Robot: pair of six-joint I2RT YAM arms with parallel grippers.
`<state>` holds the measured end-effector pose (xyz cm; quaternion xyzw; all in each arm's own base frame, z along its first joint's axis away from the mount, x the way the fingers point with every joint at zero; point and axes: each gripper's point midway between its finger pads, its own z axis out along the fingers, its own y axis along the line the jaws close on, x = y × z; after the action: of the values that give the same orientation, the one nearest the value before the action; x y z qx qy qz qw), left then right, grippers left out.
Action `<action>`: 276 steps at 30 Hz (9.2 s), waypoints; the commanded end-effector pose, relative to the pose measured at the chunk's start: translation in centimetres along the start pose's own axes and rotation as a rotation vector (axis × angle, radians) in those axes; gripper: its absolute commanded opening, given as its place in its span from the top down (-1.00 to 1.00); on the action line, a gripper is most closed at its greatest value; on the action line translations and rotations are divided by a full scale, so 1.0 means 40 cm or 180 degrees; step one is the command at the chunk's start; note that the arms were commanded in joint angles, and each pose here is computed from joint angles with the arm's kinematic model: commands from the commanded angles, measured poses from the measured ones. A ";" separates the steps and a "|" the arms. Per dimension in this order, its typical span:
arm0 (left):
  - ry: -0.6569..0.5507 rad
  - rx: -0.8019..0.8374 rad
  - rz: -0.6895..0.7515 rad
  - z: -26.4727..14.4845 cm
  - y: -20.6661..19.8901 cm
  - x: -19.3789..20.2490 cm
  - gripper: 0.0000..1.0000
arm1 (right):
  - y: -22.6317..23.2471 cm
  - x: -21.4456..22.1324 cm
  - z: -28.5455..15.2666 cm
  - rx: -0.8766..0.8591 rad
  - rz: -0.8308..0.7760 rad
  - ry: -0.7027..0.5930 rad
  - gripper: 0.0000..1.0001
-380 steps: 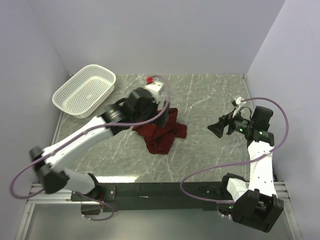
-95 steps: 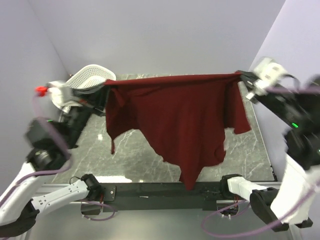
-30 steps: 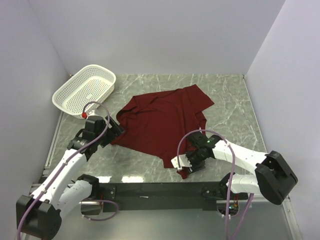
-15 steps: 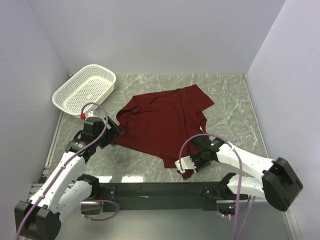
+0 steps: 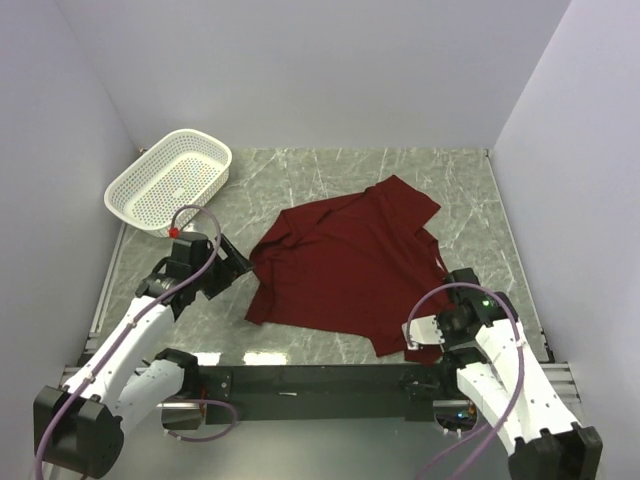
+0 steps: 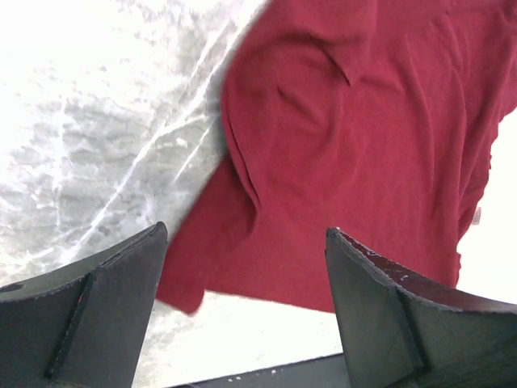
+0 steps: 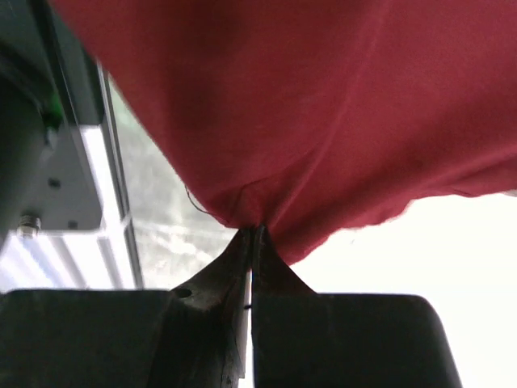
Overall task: Fold and stack the t-shirts
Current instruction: Flatten the tshirt out
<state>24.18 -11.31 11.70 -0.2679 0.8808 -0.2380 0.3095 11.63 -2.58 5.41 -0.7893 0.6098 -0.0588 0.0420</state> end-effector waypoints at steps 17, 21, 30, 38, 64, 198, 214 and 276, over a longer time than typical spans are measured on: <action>0.0202 -0.0235 0.1379 0.131 -0.147 -0.046 -0.53 | -0.238 -0.112 -0.198 0.0526 0.1068 -0.1324 -0.35; 0.0292 0.0315 0.2419 0.204 -0.315 -0.061 -0.46 | -0.291 -0.183 -0.221 0.0559 0.1602 -0.1956 -0.35; 0.0634 -0.0048 0.3487 0.406 -0.394 -0.022 -0.13 | -0.392 -0.211 -0.278 0.0936 0.2669 -0.2903 -0.33; 0.0622 -0.0274 0.3613 0.453 -0.374 -0.004 0.15 | -0.392 -0.191 -0.282 0.0940 0.2909 -0.3158 -0.32; 0.0728 -0.0901 0.3968 0.478 -0.258 0.025 0.23 | -0.384 -0.177 -0.258 0.0793 0.3061 -0.3252 -0.32; -0.0270 0.1298 0.1392 0.133 -0.437 -0.242 -0.77 | -1.137 0.490 0.109 0.1460 0.6545 -0.1636 -0.18; -0.0192 0.1344 0.1319 0.095 -0.416 -0.209 -0.76 | -1.076 0.401 0.226 0.0469 0.6811 -0.1709 -0.13; -0.0286 0.1564 0.1225 -0.033 -0.416 -0.184 -0.76 | -0.908 0.427 0.209 0.0333 0.6846 -0.1137 0.13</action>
<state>33.64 -18.45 23.71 -0.0314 0.8338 -0.3506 0.4254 51.55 -10.36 2.44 0.1621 0.9612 0.1043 0.1974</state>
